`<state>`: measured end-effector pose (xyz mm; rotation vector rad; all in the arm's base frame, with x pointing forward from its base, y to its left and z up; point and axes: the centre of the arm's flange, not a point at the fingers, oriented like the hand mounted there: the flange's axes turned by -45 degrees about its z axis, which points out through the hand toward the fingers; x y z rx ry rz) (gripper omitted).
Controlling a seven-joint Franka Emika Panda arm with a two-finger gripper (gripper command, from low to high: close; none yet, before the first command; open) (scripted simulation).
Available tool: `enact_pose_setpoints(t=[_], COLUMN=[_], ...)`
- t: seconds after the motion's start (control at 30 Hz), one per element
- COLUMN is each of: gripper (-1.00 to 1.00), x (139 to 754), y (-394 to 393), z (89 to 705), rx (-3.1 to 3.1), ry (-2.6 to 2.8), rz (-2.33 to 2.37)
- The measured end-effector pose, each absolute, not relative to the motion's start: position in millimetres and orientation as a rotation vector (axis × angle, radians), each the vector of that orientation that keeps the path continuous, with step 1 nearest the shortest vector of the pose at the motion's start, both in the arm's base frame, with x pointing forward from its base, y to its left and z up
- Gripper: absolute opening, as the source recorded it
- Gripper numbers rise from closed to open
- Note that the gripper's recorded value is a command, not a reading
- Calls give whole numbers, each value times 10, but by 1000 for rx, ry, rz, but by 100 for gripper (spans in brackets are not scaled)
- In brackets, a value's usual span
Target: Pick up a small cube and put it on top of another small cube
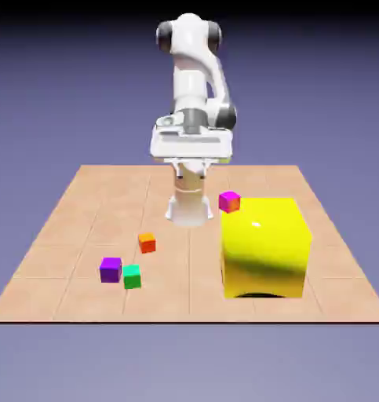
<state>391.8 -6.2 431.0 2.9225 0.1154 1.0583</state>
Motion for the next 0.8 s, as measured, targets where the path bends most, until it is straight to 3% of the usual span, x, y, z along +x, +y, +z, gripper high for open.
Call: enact_pose_setpoints(t=[0.2,0.43,0.8], gripper=[0,0,0], x=[3687,2759,2545], y=[-598,-1194,-1315], z=[2992,1804,1272], rx=[3026,2946,2912], ry=[292,484,488], rz=[266,-674,-726])
